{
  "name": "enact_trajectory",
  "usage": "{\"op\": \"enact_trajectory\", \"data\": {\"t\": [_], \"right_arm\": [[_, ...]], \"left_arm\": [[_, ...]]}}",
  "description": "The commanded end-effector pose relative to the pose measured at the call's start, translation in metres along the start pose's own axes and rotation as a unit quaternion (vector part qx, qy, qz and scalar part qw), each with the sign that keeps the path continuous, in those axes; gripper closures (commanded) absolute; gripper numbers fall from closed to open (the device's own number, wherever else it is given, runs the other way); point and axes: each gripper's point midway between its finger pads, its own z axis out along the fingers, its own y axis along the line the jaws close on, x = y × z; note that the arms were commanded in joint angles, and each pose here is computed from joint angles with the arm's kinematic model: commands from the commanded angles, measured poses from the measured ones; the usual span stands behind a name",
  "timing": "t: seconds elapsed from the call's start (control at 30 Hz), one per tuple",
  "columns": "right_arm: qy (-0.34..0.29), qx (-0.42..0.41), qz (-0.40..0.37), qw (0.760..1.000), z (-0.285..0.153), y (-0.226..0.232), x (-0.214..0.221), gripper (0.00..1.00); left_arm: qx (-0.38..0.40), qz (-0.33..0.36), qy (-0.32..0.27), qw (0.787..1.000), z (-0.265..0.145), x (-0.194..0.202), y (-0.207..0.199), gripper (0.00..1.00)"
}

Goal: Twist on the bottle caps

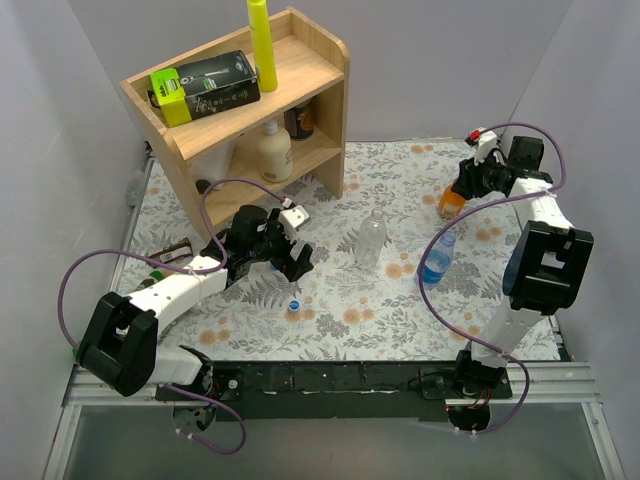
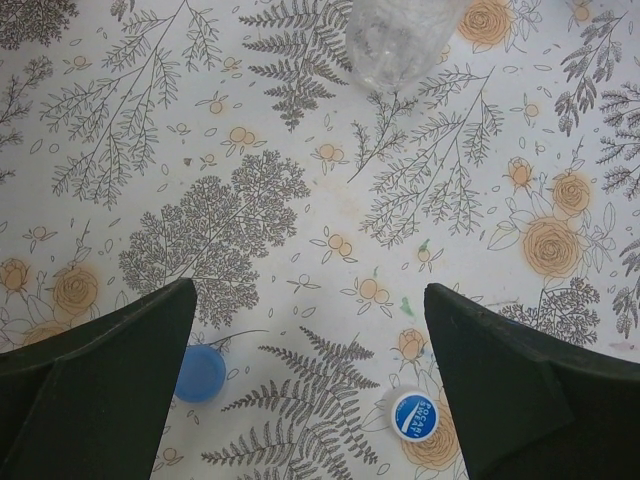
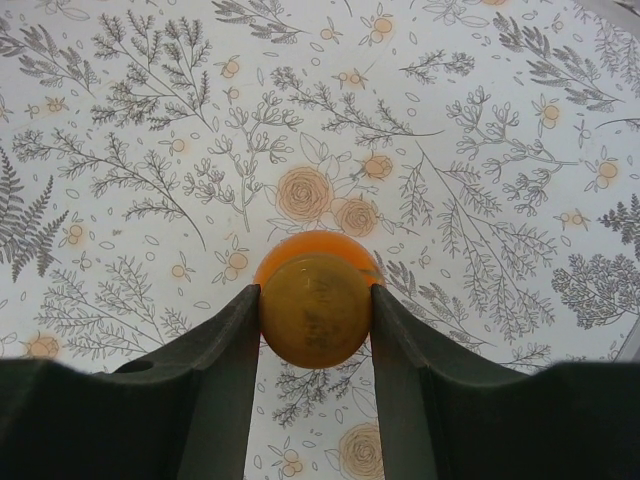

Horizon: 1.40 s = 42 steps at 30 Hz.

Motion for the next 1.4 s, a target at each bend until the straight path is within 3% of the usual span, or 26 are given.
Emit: {"op": "enact_trajectory", "data": {"t": [0.0, 0.33, 0.47, 0.5, 0.53, 0.8, 0.93, 1.07, 1.2, 1.37], "right_arm": [[-0.027, -0.006, -0.031, 0.999, -0.003, 0.003, -0.010, 0.69], [-0.009, -0.008, -0.045, 0.999, -0.003, 0.011, 0.012, 0.58], [-0.006, -0.009, -0.043, 0.999, -0.004, 0.013, 0.014, 0.47], [-0.007, -0.008, -0.043, 0.999, -0.005, 0.013, 0.013, 0.36], [-0.009, -0.007, -0.044, 0.999, -0.006, 0.013, 0.012, 0.33], [-0.047, 0.011, -0.047, 0.998, -0.034, 0.015, -0.032, 0.19], [-0.085, 0.016, -0.042, 0.995, -0.065, 0.035, -0.059, 0.20], [-0.141, -0.069, -0.034, 0.987, -0.104, 0.095, -0.084, 0.21], [-0.166, -0.134, -0.041, 0.976, -0.122, 0.143, -0.077, 0.16], [-0.136, -0.155, -0.048, 0.977, -0.121, 0.169, -0.042, 0.13]], "left_arm": [[0.004, 0.009, -0.014, 1.000, -0.004, -0.016, 0.001, 0.02], [0.015, 0.010, -0.011, 1.000, -0.003, -0.012, -0.003, 0.02], [0.016, 0.010, -0.010, 1.000, -0.003, -0.011, -0.003, 0.02], [0.015, 0.011, -0.011, 1.000, -0.004, -0.011, -0.003, 0.02], [0.016, 0.011, -0.010, 1.000, -0.003, -0.011, -0.003, 0.02], [0.019, 0.011, -0.011, 1.000, -0.001, -0.010, -0.004, 0.02], [0.019, 0.006, -0.011, 1.000, 0.000, -0.008, -0.005, 0.02], [0.016, -0.001, -0.009, 1.000, 0.001, -0.007, -0.003, 0.02], [0.020, -0.003, -0.009, 1.000, 0.004, -0.006, -0.003, 0.02], [0.025, -0.006, -0.010, 1.000, 0.006, -0.008, -0.004, 0.02]]}}
